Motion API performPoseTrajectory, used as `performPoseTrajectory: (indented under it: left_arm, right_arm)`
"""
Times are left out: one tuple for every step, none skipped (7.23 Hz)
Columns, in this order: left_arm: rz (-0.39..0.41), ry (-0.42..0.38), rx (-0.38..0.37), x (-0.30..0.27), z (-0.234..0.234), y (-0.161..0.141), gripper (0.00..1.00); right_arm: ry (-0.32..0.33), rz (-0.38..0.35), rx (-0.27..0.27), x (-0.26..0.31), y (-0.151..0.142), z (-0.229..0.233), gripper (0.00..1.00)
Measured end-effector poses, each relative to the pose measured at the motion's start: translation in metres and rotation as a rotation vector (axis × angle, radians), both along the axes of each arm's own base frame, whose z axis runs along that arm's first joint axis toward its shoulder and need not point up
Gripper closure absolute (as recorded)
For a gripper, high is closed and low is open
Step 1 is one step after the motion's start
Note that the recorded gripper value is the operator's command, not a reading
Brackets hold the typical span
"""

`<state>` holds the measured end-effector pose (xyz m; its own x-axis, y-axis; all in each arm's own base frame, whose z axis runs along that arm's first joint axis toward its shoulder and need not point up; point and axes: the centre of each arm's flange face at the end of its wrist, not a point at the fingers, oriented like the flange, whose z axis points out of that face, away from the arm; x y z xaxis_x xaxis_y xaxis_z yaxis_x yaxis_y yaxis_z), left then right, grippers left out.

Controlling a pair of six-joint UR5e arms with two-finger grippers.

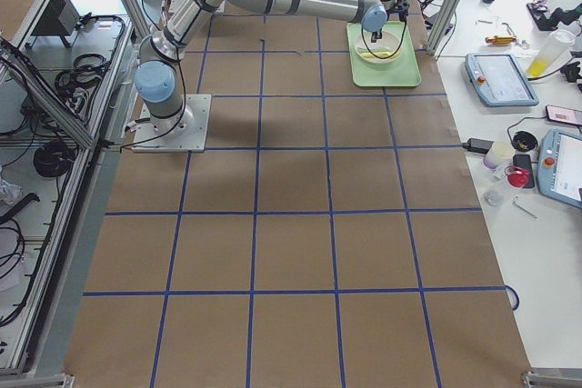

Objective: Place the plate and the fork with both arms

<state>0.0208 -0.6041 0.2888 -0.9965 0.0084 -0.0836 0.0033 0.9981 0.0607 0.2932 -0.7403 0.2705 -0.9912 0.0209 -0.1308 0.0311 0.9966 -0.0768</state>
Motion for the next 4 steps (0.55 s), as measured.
performPoseTrajectory:
  left_arm:
    - [0.0,-0.001,-0.002,0.0,0.001,0.0,0.0]
    - [0.0,-0.001,-0.003,0.0,0.002,0.001,0.0]
    - [0.0,-0.002,-0.004,0.0,0.003,0.001,0.0]
    - [0.0,-0.002,-0.005,0.0,0.004,0.001,0.0]
  right_arm:
    - [0.006,0.005,0.009,-0.009,0.002,0.001,1.0]
    - [0.004,0.001,0.026,-0.013,0.004,-0.007,0.99]
    - [0.002,-0.002,0.034,-0.014,0.005,-0.014,0.62]
    - [0.002,0.0,0.035,-0.014,0.006,-0.017,0.57]
